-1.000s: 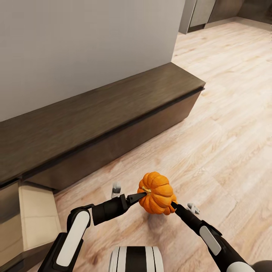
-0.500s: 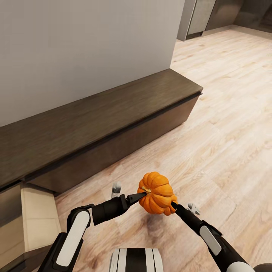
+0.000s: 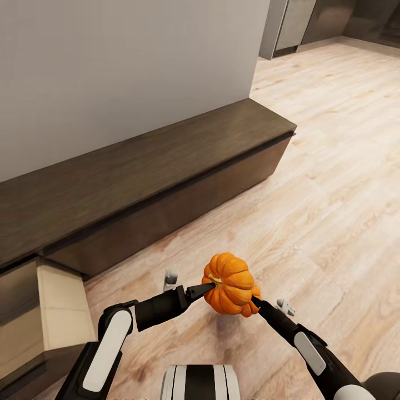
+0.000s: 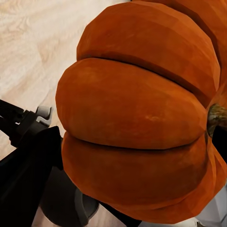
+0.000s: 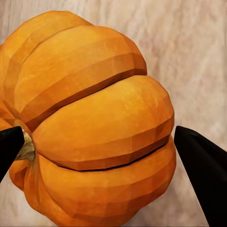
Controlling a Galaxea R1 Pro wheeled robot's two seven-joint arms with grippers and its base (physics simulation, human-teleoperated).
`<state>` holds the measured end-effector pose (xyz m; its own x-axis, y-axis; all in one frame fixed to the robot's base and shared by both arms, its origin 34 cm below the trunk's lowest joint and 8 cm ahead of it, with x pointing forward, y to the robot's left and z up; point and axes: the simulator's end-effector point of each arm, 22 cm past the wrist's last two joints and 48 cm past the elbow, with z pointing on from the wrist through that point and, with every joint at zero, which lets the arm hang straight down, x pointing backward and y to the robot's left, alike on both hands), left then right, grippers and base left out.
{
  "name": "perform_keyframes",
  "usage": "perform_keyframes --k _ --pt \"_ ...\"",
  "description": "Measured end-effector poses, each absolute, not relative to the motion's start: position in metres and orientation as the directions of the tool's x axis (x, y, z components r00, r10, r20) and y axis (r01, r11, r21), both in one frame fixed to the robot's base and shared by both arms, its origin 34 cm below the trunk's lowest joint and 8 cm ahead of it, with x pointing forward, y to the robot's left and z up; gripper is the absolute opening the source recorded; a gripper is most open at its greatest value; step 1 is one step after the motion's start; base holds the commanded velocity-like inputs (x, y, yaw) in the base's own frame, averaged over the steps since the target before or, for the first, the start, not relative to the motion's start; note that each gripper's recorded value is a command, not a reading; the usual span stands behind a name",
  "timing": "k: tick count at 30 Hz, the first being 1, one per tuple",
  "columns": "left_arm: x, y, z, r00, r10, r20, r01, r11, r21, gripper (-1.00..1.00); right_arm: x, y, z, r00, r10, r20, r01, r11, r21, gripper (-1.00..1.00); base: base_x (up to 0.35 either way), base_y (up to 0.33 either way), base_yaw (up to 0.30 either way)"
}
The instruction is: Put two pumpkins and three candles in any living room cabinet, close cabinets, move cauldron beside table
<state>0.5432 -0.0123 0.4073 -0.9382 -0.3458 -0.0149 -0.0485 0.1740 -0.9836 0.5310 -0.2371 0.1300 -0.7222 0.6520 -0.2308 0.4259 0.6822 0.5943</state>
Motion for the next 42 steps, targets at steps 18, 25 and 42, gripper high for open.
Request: perform_keyframes --k 18,25,42 --pt "0.5427 -0.0122 0.4067 -0.939 -0.344 -0.015 -0.049 0.176 -0.983 -1.0 0.5318 -0.2373 0.1306 -0.719 0.655 -0.23 0.428 0.679 0.597 -1.0 -0.058 0.006 0.0" --pt "0.5421 -0.0122 0.4064 -0.94 -0.341 -0.016 -0.048 0.178 -0.983 -1.0 0.5319 -0.2375 0.1306 -0.719 0.656 -0.23 0.428 0.679 0.597 -1.0 -0.105 0.026 0.0" --pt "0.5417 -0.0124 0.405 -0.941 -0.339 -0.02 -0.046 0.185 -0.982 -1.0 0.5316 -0.2416 0.1301 -0.718 0.656 -0.232 0.43 0.681 0.593 -1.0 -0.278 0.001 0.0"
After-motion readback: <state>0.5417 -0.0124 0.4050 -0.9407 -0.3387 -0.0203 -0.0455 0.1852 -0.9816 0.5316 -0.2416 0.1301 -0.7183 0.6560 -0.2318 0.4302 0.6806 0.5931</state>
